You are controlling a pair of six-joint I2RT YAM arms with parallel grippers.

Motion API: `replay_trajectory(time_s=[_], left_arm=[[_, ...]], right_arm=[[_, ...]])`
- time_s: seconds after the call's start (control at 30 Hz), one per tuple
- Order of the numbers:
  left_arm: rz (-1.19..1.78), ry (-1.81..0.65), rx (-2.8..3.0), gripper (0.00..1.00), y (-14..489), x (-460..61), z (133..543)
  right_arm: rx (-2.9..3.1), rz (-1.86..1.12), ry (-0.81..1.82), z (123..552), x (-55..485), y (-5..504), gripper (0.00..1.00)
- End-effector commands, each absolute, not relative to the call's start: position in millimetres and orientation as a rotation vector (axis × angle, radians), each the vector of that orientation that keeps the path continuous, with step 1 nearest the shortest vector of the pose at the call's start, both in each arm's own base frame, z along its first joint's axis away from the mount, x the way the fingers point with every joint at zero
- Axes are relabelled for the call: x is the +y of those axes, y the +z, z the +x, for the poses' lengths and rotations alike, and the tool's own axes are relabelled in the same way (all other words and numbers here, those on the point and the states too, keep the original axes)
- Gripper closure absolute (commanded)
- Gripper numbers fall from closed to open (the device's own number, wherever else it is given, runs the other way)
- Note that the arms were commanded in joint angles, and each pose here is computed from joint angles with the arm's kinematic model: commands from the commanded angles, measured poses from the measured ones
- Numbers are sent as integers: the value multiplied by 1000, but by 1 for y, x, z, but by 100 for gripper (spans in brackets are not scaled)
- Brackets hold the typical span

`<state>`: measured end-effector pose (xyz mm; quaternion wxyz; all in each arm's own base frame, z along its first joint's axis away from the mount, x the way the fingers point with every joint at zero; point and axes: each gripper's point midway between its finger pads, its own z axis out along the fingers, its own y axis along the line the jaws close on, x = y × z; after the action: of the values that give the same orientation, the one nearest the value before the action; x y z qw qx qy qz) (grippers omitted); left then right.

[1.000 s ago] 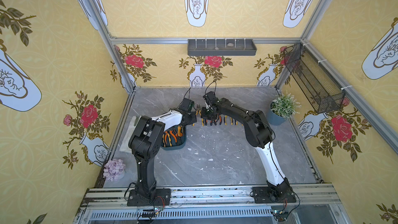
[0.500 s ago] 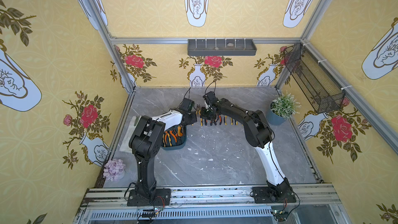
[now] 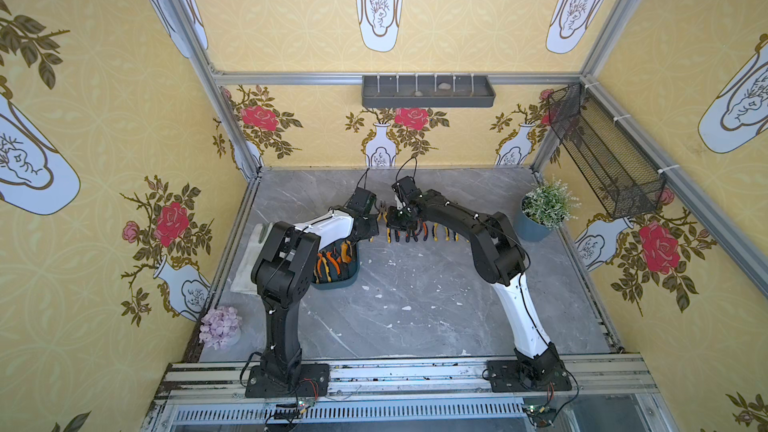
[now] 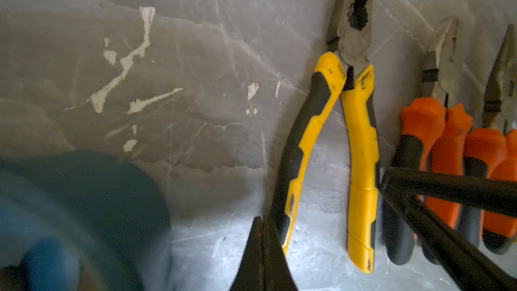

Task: Take the pliers out of the storage box
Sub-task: Adjust the pliers at the center of the board.

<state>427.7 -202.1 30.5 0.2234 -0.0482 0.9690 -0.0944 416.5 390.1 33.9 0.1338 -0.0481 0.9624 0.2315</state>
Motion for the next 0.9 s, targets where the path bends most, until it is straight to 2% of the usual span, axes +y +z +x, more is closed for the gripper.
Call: replay_trajectory(time_s=[0.0,0.87], left_arm=[[-124,-178,2745,100,9,-191,416],[-132,-314,2739,100,14,-210,420]], right_arm=[[2807,-134,651,415,387,26,100],[2808,-130,660,416,386,26,100]])
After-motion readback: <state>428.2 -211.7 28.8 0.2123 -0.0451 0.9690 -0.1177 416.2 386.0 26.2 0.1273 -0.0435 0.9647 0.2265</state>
